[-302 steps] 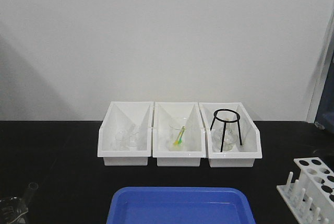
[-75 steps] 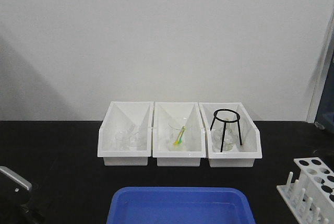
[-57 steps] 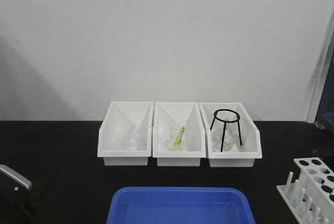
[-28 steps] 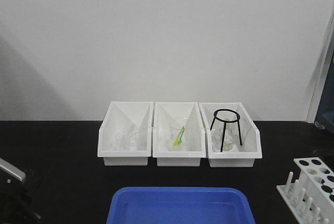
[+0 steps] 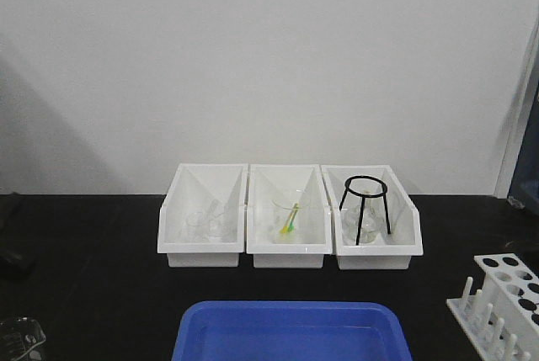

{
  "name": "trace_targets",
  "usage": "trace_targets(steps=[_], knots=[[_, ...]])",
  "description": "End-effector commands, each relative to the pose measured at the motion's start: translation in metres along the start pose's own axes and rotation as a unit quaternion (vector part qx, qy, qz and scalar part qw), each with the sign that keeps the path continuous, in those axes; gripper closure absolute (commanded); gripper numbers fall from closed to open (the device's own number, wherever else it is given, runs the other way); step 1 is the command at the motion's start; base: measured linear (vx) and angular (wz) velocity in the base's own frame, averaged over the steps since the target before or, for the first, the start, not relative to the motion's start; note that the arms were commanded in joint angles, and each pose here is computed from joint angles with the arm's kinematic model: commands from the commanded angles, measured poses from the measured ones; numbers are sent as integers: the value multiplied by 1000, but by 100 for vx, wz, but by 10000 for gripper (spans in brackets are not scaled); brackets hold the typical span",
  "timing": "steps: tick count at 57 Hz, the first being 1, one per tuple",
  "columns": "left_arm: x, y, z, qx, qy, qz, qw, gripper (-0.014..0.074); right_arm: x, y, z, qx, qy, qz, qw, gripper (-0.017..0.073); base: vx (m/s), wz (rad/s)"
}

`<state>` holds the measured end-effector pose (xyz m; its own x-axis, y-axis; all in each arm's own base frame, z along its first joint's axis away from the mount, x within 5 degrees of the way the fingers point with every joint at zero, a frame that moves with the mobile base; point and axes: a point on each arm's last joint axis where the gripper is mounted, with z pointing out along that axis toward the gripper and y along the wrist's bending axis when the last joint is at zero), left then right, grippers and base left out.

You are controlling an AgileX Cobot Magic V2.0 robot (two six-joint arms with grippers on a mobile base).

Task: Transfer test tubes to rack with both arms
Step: 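Raise both arms, bringing the held tube toward the right gripper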

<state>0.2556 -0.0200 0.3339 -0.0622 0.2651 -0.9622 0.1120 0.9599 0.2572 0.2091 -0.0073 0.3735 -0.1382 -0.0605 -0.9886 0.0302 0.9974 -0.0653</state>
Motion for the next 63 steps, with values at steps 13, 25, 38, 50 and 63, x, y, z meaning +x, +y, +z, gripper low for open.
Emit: trace_targets(steps=[13,25,38,50,63], knots=[[-70,-1,-14,25,-102,-118,988,616,-11,5,3,-13,-23,12,1000,102,0,0],[-79,-47,-14,118,-117,-95,981,616,0,35,21,-76,5,-13,997,102,0,0],[-77,-94,-11,202,-109,-110,967,616,11,73,34,-147,20,-30,989,102,0,0],[-77,-135,-10,274,-122,-153,942,616,16,110,36,-211,5,-34,977,102,0,0],[-76,-171,-14,331,-141,-166,918,616,20,145,27,-273,-3,-35,961,102,0,0]])
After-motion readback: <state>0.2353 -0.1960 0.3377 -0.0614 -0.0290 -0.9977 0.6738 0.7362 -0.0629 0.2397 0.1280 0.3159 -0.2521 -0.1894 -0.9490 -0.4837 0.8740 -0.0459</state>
